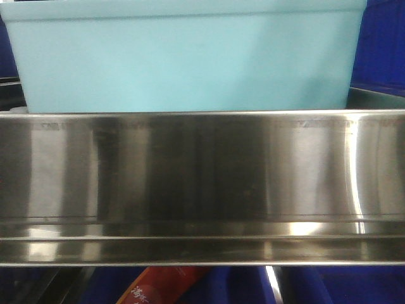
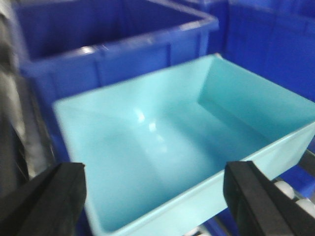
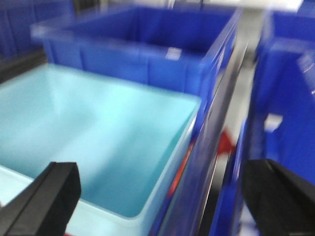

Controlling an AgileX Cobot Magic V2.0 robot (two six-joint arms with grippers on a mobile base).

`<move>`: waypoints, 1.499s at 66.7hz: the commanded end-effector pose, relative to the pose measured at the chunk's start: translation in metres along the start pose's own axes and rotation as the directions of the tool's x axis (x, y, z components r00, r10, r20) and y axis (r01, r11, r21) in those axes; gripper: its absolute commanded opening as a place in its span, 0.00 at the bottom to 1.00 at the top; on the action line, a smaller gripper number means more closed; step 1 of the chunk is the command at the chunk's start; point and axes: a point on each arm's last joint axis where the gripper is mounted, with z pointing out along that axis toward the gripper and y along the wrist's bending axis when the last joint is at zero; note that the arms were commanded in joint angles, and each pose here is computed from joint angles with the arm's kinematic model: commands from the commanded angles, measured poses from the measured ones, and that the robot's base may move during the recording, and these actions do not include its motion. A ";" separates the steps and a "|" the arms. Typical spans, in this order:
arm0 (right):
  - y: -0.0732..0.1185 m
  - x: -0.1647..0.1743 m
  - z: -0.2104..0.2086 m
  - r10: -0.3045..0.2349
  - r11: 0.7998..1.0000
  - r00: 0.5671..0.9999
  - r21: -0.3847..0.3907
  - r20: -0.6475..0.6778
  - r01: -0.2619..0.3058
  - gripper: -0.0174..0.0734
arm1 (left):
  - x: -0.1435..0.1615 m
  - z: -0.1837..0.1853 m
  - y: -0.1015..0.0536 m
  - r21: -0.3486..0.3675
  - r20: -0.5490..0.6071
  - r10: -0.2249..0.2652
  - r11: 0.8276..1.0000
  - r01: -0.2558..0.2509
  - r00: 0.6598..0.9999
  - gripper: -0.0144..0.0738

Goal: Fetch blue bin and place on conveyor start
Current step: 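Grip the teal bin's side walls with both grippers and lift it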

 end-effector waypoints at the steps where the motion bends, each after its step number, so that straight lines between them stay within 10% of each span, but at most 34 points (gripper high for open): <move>1: 0.000 -0.015 0.020 0.020 1.000 0.993 -0.001 -0.115 -0.020 0.82 | -0.017 0.021 -0.001 -0.012 -0.068 -0.066 0.998 0.065 0.996 0.70; 38: -0.019 -0.051 0.157 0.139 0.985 0.832 0.159 -0.537 -0.061 0.82 | -0.012 0.152 0.077 -0.332 -0.507 -0.353 0.922 0.200 0.786 0.70; 62: -0.029 -0.015 0.213 0.164 0.981 0.740 0.185 -0.652 -0.055 0.80 | 0.008 0.185 0.083 -0.339 -0.564 -0.371 0.919 0.203 0.737 0.70; 74: -0.030 -0.005 0.223 0.167 0.981 0.716 0.188 -0.677 -0.051 0.51 | 0.008 0.185 0.083 -0.339 -0.564 -0.371 0.919 0.203 0.738 0.61; 88: -0.031 -0.003 0.224 0.167 0.981 0.711 0.191 -0.683 -0.047 0.03 | 0.009 0.184 0.083 -0.341 -0.574 -0.373 0.918 0.201 0.729 0.11; 100: -0.031 -0.004 0.222 0.166 0.981 0.714 0.190 -0.680 -0.047 0.02 | 0.011 0.183 0.083 -0.346 -0.597 -0.377 0.917 0.197 0.708 0.04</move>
